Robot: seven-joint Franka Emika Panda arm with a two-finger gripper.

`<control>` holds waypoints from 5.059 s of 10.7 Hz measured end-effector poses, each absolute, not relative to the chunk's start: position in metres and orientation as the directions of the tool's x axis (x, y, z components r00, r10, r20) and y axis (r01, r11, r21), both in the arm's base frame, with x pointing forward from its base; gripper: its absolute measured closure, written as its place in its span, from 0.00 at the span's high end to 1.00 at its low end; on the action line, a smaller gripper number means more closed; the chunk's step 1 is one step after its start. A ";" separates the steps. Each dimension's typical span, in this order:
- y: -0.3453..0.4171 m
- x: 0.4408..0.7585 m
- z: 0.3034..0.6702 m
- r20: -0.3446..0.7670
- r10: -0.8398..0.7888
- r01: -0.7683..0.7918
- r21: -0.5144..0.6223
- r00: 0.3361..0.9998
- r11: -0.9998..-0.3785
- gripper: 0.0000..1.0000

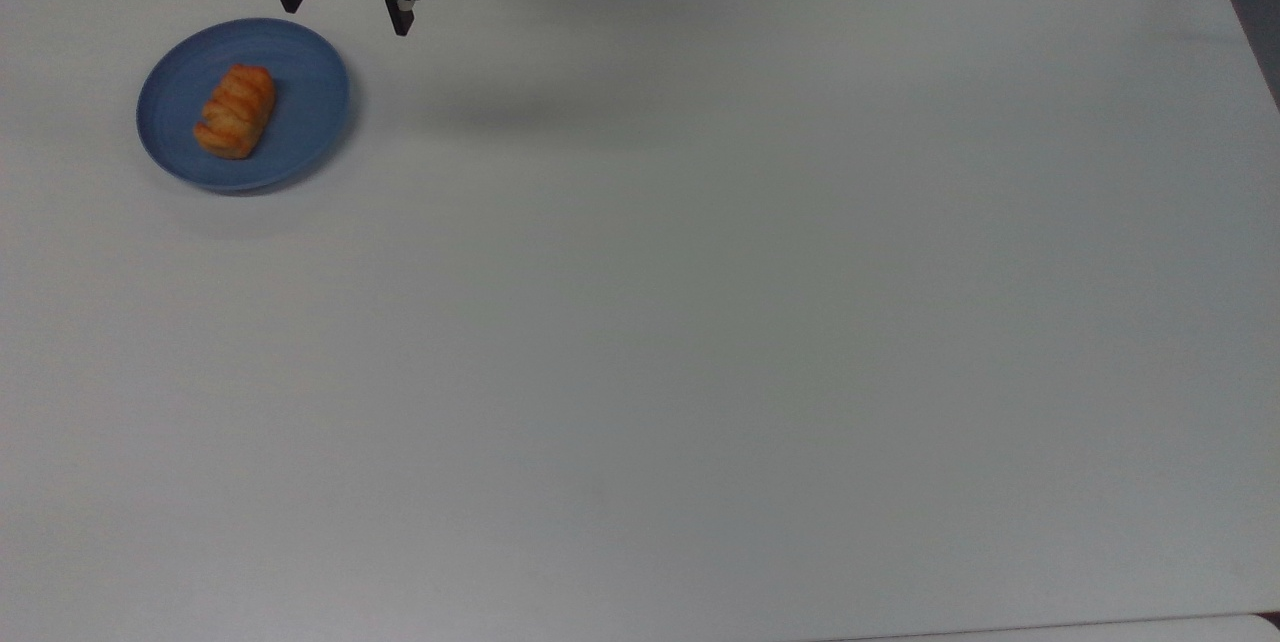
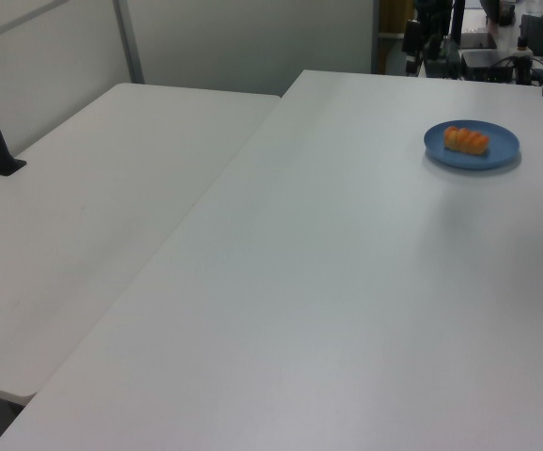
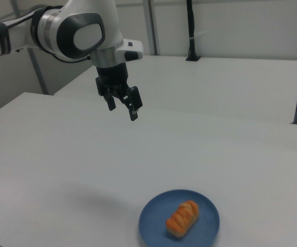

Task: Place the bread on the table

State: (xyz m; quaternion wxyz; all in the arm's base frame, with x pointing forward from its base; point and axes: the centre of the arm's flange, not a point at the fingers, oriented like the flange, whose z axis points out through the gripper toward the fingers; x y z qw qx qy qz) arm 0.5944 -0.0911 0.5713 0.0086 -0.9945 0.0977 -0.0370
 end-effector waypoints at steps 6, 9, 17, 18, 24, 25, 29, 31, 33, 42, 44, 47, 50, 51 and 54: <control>-0.129 0.577 0.560 0.052 -0.134 -0.133 -0.018 0.990 -0.991 1.00; -0.186 0.560 0.514 0.066 -0.149 -0.149 -0.004 0.987 -0.989 1.00; -0.260 0.521 0.383 0.014 -0.083 -0.083 0.042 0.996 -0.996 1.00; -0.265 0.520 0.378 0.009 -0.083 -0.083 0.045 0.997 -0.996 1.00; -0.281 0.522 0.348 0.008 -0.100 -0.101 0.079 0.995 -0.992 1.00; -0.282 0.523 0.344 0.010 -0.100 -0.100 0.085 0.995 -0.991 0.99; -0.282 0.526 0.331 0.006 -0.097 -0.097 0.096 0.995 -0.991 0.74; -0.281 0.525 0.326 0.010 -0.094 -0.095 0.100 0.996 -0.990 0.65; -0.279 0.526 0.324 0.015 -0.090 -0.091 0.102 0.996 -0.991 0.52; -0.272 0.530 0.350 0.022 -0.080 -0.082 0.084 0.997 -0.993 0.24; -0.268 0.534 0.383 0.015 -0.076 -0.077 0.059 0.997 -0.995 0.24; -0.241 0.551 0.436 0.018 -0.085 -0.085 0.010 0.996 -0.996 0.24; -0.179 0.580 0.495 0.006 -0.074 -0.073 -0.018 0.997 -0.997 0.24; -0.156 0.587 0.510 0.006 -0.063 -0.063 -0.025 0.998 -0.998 0.24; -0.079 0.597 0.535 0.000 -0.020 -0.020 -0.043 1.000 -0.999 0.24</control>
